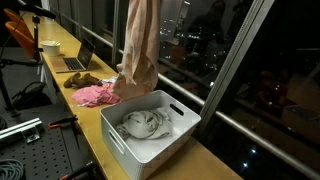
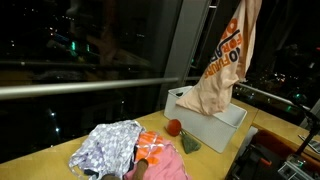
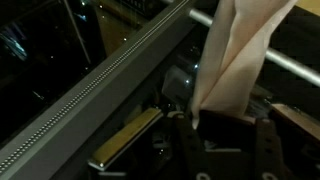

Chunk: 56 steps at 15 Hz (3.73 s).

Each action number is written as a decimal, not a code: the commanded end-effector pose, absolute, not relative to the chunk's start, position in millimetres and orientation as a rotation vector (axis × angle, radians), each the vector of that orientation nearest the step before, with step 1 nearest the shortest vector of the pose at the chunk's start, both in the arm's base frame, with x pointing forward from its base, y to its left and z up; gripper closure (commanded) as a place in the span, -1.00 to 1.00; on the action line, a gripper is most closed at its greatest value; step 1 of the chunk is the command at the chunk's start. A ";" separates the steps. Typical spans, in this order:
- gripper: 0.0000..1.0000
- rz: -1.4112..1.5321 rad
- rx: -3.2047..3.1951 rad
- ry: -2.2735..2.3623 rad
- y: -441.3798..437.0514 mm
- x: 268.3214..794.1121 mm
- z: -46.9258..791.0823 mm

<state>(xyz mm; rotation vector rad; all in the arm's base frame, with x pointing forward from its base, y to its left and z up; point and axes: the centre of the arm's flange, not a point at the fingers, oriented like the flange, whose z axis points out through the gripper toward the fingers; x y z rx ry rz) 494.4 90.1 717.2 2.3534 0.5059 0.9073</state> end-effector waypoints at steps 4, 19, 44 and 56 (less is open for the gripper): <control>1.00 0.838 2.332 0.433 25.8 530.9 725.3; 0.17 0.614 2.594 0.543 19.8 573.6 481.4; -1.00 0.345 2.890 0.912 187.3 627.3 175.0; -1.00 0.223 2.817 0.994 181.6 633.4 178.7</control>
